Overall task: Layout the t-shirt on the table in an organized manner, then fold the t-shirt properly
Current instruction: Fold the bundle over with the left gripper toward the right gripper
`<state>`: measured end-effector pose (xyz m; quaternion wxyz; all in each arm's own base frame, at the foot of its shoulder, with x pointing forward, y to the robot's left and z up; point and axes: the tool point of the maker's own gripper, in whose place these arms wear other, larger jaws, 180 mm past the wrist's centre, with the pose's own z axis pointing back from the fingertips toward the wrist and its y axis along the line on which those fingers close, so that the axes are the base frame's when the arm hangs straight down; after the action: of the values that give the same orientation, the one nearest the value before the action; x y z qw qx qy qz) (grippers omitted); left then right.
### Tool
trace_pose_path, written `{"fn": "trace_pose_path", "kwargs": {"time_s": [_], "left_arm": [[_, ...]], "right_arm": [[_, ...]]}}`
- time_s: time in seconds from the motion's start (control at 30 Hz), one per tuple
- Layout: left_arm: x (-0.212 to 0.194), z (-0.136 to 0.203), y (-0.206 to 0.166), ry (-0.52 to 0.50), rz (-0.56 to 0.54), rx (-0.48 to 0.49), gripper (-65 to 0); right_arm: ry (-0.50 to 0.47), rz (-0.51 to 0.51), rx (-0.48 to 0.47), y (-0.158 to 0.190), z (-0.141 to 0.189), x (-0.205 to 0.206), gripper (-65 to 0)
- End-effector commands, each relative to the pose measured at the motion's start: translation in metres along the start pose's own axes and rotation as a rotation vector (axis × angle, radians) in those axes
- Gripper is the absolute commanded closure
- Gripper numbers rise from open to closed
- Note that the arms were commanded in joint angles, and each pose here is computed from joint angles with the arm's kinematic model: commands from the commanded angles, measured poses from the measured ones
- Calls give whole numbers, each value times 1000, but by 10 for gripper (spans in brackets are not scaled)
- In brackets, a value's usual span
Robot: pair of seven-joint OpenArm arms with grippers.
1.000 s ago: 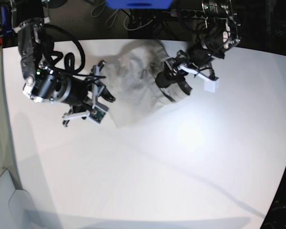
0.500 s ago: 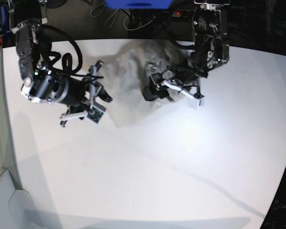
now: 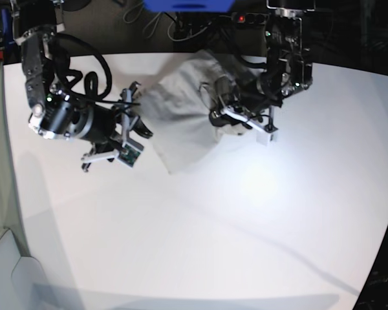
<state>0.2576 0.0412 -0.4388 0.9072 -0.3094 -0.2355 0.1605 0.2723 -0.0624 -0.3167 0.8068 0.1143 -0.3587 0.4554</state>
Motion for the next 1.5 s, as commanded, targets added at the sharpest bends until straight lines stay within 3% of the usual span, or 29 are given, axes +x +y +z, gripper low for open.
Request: {"fn": "trace_pose_path", "kwargs": {"time_s": [0.0, 0.03, 0.13, 0.3, 0.57, 0.7, 0.83, 0.97, 1.23, 1.47], "left_arm": [[-8, -4, 9, 58, -18, 53, -61], [-10, -5, 10, 82, -31, 57, 0], [-12, -12, 5, 136, -72, 55, -21], [15, -6, -1, 94, -128, 50, -2], [53, -4, -13, 87, -348, 67, -2], [60, -4, -17, 73, -355, 63, -2], [60, -5, -19, 68, -356, 58, -2], [60, -4, -18, 71, -361, 61, -2], [58, -4, -15, 75, -364, 63, -2], [69, -3, -19, 52, -371, 58, -2]], "right_arm": [[-44, 16, -10, -4, 5, 12, -185], [-44, 16, -10, -4, 5, 12, -185], [-41, 17, -11, -5, 5, 11, -185], [-42, 8, -32, -12, 8, 10, -185], [-39, -59, -109, -35, 22, -2, -185], [-74, -117, -70, -15, 12, 3, -173], [-154, -184, -33, 2, 0, 25, -73], [-173, -226, -13, 6, -10, 31, 0], [-98, -393, 89, 14, -57, -12, 0], [-48, -427, 85, 16, -55, -56, 0]]}}
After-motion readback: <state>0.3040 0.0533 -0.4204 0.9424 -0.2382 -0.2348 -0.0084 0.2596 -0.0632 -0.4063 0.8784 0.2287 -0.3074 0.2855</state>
